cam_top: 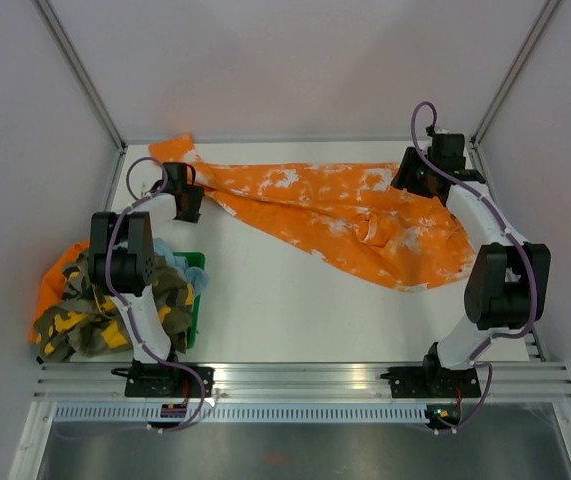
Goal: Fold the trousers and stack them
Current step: Flatten the trousers out
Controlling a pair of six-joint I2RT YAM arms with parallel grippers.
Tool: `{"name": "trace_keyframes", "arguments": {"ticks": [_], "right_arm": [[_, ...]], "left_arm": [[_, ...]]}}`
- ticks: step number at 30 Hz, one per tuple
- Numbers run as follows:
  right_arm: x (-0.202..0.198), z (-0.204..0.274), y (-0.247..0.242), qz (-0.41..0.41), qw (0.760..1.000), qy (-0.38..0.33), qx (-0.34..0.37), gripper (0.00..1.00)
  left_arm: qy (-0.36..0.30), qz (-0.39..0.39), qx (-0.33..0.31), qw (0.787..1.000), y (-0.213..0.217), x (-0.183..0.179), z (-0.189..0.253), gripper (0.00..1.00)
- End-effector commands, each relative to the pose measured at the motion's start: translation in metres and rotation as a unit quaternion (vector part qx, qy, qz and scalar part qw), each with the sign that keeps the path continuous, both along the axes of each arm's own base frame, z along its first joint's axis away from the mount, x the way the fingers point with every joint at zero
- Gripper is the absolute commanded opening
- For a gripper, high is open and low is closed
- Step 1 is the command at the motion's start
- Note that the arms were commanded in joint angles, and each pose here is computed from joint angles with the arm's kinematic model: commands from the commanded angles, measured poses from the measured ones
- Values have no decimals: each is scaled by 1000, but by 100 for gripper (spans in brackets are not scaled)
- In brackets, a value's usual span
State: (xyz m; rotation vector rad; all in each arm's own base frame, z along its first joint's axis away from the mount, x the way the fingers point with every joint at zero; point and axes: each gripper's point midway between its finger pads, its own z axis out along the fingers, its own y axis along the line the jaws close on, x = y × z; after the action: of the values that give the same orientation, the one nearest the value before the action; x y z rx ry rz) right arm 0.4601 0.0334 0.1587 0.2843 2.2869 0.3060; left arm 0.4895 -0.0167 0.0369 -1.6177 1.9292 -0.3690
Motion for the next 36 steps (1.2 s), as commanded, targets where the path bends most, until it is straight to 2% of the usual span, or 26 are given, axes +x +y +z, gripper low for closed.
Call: {"name": "trace_keyframes", "arguments": {"ticks": [1, 5, 6, 9, 10, 12, 15, 16, 19, 23, 26, 27, 30, 31, 36], "right_arm": [[-10, 0, -2, -2, 1000, 4, -7, 61], [-13, -12, -3, -5, 1000, 20, -8, 61], [-12, -13, -3, -5, 1000, 21, -7, 61], [-10, -11, -4, -9, 1000, 19, -8, 61], [-9, -11, -6, -13, 1000, 18, -11, 61], [-9, -11, -8, -17, 1000, 18, -16, 61], [-11, -15, -13, -27, 999, 25, -26, 61], [-12, -18, -14, -28, 999, 28, -28, 61], [-12, -25, -14, -28, 999, 34, -30, 61], [-12, -31, -14, -29, 998, 39, -28, 60], [-13, -35, -11, -21, 999, 41, -23, 61], [-13, -35, -11, -20, 999, 41, -23, 61], [-14, -35, -10, -20, 999, 43, -20, 60], [-15, -34, -10, -20, 999, 43, -21, 61], [-18, -37, -9, -21, 999, 46, -18, 61]], "left_arm": [[-57, 16, -8, 998, -1, 28, 15, 62], [-73, 21, 1, 997, 2, 43, 22, 62], [-29, 21, 3, 999, 2, 35, 2, 44], [10, 9, 7, 1000, 0, 38, -5, 2], [39, 5, 9, 999, 1, 29, -16, 2], [46, -12, 26, 999, 3, 24, -11, 2], [60, 8, 108, 992, 33, 1, 22, 2], [49, 14, 125, 991, 39, -8, 49, 2], [43, 29, 172, 984, 60, -30, 69, 2], [31, 15, 185, 982, 63, -54, 79, 2], [-7, -41, 171, 984, 46, -48, 79, 2], [-35, -51, 159, 985, 39, -35, 81, 17], [-43, -65, 105, 991, 20, -24, 70, 66], [-37, -68, 97, 992, 17, -20, 58, 69], [-43, -55, 75, 995, 14, -2, 31, 67]]}}
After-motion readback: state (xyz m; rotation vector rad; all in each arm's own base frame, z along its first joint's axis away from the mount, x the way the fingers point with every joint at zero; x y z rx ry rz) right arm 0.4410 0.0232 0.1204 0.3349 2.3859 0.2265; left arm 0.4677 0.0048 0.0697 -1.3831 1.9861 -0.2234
